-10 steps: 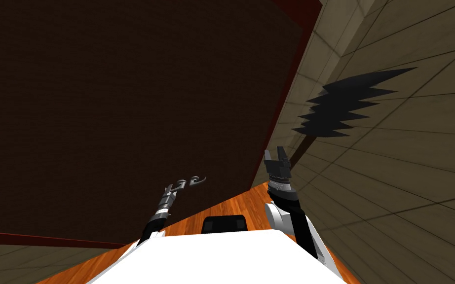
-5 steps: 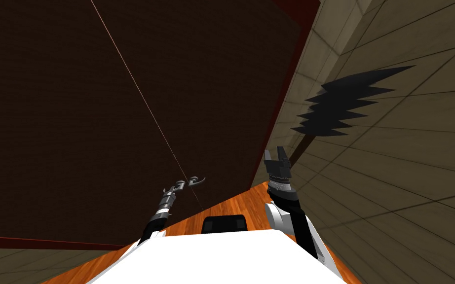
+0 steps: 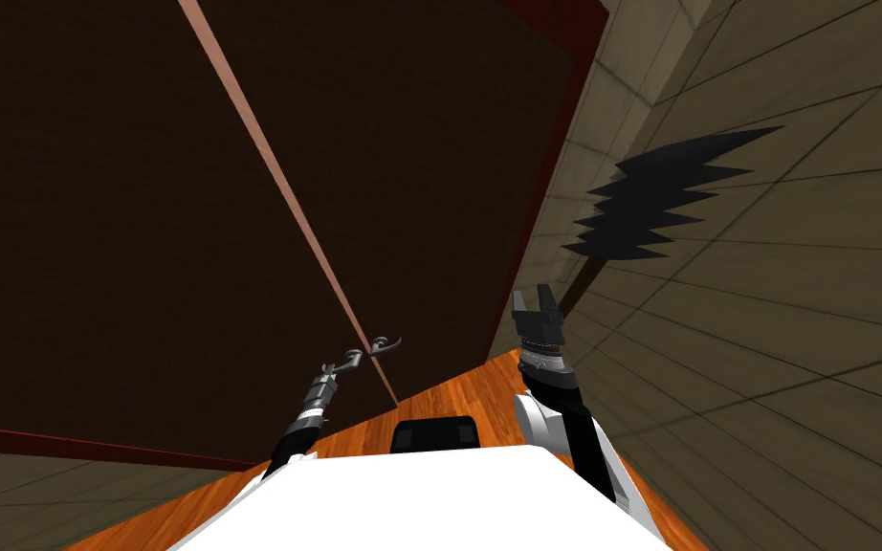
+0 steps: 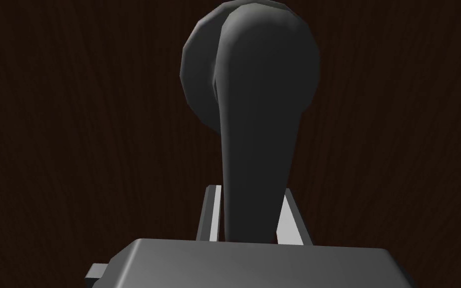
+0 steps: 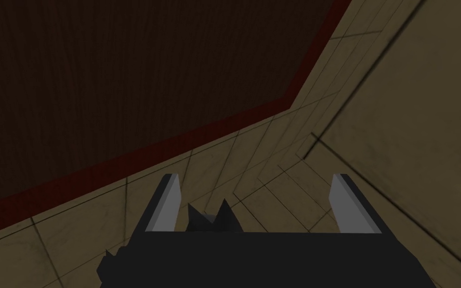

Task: Pull the door open

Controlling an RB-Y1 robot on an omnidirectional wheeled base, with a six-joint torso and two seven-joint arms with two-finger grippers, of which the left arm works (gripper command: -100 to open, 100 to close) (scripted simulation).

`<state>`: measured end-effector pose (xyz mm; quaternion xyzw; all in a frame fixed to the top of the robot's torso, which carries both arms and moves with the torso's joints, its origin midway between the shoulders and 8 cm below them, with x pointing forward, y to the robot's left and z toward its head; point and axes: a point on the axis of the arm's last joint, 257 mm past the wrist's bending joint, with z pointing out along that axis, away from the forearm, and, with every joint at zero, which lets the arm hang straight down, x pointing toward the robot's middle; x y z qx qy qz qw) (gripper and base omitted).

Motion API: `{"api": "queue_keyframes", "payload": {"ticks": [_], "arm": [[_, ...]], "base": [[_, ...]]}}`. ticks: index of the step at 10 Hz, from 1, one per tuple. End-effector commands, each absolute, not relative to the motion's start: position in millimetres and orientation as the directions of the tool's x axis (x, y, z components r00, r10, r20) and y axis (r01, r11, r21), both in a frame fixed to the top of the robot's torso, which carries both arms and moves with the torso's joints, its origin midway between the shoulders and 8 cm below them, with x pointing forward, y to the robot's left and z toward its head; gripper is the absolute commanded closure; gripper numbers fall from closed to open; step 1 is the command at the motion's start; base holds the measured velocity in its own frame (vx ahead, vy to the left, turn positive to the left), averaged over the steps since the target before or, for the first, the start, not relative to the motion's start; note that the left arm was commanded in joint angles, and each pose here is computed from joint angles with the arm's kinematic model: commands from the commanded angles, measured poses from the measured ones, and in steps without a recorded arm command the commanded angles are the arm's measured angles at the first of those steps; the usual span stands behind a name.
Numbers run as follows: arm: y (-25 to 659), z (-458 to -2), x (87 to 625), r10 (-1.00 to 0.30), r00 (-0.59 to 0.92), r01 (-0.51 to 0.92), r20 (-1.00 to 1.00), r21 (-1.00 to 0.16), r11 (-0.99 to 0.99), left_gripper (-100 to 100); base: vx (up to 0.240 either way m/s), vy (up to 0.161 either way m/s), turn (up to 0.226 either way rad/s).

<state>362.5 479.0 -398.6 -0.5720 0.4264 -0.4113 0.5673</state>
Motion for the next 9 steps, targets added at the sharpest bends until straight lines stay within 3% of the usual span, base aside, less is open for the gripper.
{"api": "queue_keyframes", "payload": {"ticks": [1, 5, 9], "arm": [[496.8, -399.6, 348.2, -0.946, 0.322, -0.04, -0.028, -0.999, 0.016, 100], [514.5, -401.5, 330.1, -0.94, 0.338, -0.06, -0.047, -0.998, 0.028, 100], [505.8, -399.0, 326.4, -0.956, 0.29, -0.052, -0.044, -0.998, 0.03, 100]], "base": [[-0.061, 0.003, 0.039], [-0.079, -0.008, 0.012], [-0.147, -0.024, -0.083]]}}
